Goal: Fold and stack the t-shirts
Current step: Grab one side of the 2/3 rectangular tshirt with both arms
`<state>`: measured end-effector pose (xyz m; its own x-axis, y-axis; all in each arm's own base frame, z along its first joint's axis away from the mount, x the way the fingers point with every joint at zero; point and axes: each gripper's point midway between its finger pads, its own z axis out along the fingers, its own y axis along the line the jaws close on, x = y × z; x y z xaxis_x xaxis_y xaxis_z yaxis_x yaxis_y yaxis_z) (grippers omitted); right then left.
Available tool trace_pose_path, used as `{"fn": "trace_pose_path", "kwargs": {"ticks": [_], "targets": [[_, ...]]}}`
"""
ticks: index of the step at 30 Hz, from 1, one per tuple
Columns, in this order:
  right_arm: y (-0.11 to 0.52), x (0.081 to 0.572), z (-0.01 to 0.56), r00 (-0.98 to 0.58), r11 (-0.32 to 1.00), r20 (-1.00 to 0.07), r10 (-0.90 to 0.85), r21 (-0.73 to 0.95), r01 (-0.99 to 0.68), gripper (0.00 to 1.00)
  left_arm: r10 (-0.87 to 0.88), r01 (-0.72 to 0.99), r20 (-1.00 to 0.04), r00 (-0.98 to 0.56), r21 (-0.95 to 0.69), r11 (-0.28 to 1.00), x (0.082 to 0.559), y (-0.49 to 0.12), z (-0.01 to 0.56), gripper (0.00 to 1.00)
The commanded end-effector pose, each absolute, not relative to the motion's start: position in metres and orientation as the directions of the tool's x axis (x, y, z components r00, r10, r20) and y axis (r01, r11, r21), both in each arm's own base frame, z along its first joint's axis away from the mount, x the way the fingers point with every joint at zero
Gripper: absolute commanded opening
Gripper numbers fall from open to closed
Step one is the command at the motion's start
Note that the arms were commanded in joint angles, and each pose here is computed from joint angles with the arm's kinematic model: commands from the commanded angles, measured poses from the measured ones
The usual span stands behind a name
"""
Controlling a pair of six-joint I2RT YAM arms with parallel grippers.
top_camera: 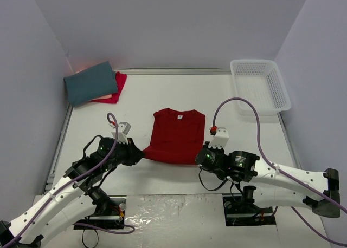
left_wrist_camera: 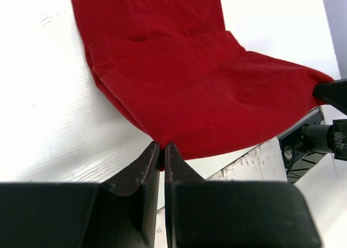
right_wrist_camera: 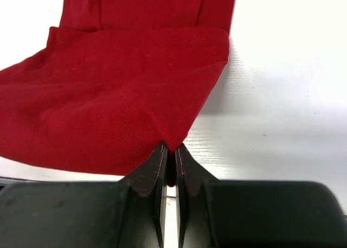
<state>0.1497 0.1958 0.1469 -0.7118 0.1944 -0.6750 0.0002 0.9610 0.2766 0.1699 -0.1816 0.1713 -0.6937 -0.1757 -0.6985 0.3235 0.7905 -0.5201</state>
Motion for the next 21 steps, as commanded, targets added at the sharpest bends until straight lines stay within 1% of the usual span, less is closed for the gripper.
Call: {"fn": "trace_pose_path", "kwargs": {"ticks": [1, 9, 21], "targets": [[0.183, 0.161, 0.162, -0.646, 0.969, -0.732, 0.219, 0.241, 0.056, 0.00, -0.186, 0.330, -0.736, -0.651, -0.495, 0.804, 0.174, -0.175, 0.195, 0.02], [0.180, 0.170, 0.185, -0.601, 0.974, -0.771, 0.211, 0.216, 0.064, 0.00, -0.170, 0.339, -0.760, -0.628, -0.463, 0.819, 0.180, -0.173, 0.209, 0.02], [0.176, 0.182, 0.194, -0.567, 0.982, -0.802, 0.187, 0.165, 0.090, 0.00, -0.147, 0.350, -0.776, -0.613, -0.434, 0.830, 0.192, -0.179, 0.219, 0.02]]}}
